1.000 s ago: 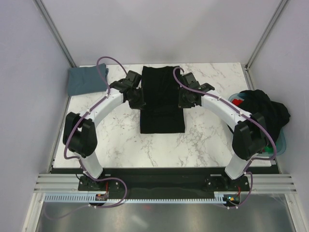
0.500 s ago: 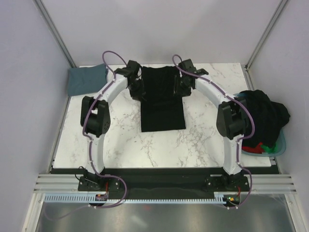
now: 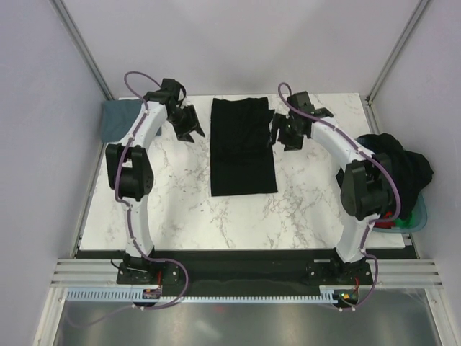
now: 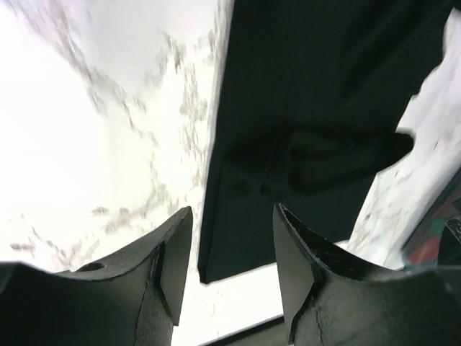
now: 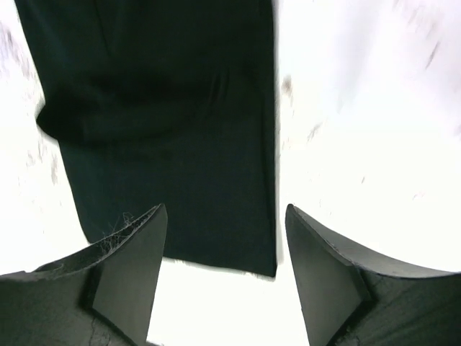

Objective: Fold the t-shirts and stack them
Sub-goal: Fold the tshirt

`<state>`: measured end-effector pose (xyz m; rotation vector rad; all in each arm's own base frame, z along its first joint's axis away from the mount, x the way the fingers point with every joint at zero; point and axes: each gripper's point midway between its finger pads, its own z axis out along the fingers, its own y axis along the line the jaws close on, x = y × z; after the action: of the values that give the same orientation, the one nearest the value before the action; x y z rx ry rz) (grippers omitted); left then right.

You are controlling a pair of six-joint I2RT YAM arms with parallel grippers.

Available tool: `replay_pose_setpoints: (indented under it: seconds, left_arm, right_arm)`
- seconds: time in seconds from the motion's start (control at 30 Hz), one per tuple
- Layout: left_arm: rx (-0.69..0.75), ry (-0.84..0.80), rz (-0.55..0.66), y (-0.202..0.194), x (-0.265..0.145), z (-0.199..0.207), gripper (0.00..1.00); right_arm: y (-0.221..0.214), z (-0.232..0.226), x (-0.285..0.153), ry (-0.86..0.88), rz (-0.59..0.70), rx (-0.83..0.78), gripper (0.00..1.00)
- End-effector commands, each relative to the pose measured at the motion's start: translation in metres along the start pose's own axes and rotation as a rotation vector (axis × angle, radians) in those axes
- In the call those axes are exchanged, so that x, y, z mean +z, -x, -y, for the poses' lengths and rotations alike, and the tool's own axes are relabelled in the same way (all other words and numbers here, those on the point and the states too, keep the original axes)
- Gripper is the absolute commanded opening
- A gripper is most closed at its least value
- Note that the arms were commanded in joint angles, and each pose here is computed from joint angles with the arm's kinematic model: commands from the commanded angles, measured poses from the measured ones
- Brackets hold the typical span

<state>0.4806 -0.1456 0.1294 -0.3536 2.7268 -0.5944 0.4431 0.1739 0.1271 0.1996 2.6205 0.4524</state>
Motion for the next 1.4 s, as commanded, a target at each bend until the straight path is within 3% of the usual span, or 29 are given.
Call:
replay_pose_setpoints:
  seconds: [0.0,0.03,0.17,0.4,0.67,0.9,0.93,1.0,1.07,1.1,1.17,1.2,1.27,1.3,1.37]
  left_arm:
    - [0.080,-0.054,-0.029,-0.045,-0.020,0.016,0.55]
    - [0.108,-0.080,0.014,-0.048,-0.033,0.024,0.55]
    - [0.137,-0.038,-0.025,-0.102,-0.039,0.000,0.53]
    - [0.197,0.061,0.101,-0.157,-0.092,-0.048,0.53]
    - [0.231,0.100,0.191,-0.196,-0.110,-0.083,0.52]
    - [0.231,0.082,0.280,-0.190,-0.119,-0.082,0.50]
    - [0.230,0.079,0.282,-0.191,-0.120,-0.082,0.50]
    - [0.232,0.075,0.284,-0.191,-0.121,-0.081,0.50]
    - [0.234,0.075,0.287,-0.190,-0.121,-0.080,0.51]
    - [0.237,0.076,0.287,-0.190,-0.122,-0.081,0.55]
    - [0.222,0.098,0.304,-0.190,-0.123,-0.086,0.76]
    - [0.218,0.104,0.309,-0.189,-0.123,-0.087,0.83]
    - [0.216,0.105,0.303,-0.190,-0.120,-0.088,0.99]
    - [0.217,0.096,0.288,-0.191,-0.116,-0.086,1.00]
    - [0.213,0.040,0.250,-0.194,-0.111,-0.076,1.00]
  right_arm:
    - [-0.024,-0.025,-0.015,0.114,0.053,-0.016,0.74]
    - [-0.038,-0.028,-0.015,0.126,0.037,-0.025,0.73]
    - [-0.078,-0.076,-0.001,0.209,-0.042,-0.135,0.73]
    - [-0.091,-0.096,0.058,0.239,-0.136,-0.145,0.71]
    - [-0.045,-0.122,0.096,0.264,-0.080,-0.144,0.71]
    - [0.006,-0.106,0.137,0.267,-0.041,-0.020,0.71]
    - [0.036,-0.111,0.129,0.304,0.013,0.013,0.71]
    - [0.052,-0.119,0.131,0.359,0.011,0.087,0.71]
    - [0.085,-0.128,0.109,0.387,0.100,0.087,0.71]
    - [0.098,-0.134,0.088,0.397,0.148,0.073,0.72]
    - [0.098,-0.129,0.076,0.385,0.178,0.054,0.73]
    - [0.109,-0.136,0.039,0.405,0.241,0.028,0.75]
    - [0.085,-0.115,0.039,0.366,0.213,0.025,0.75]
    - [0.089,-0.115,0.006,0.366,0.265,-0.006,0.76]
    - [0.051,-0.087,0.012,0.302,0.215,-0.008,0.77]
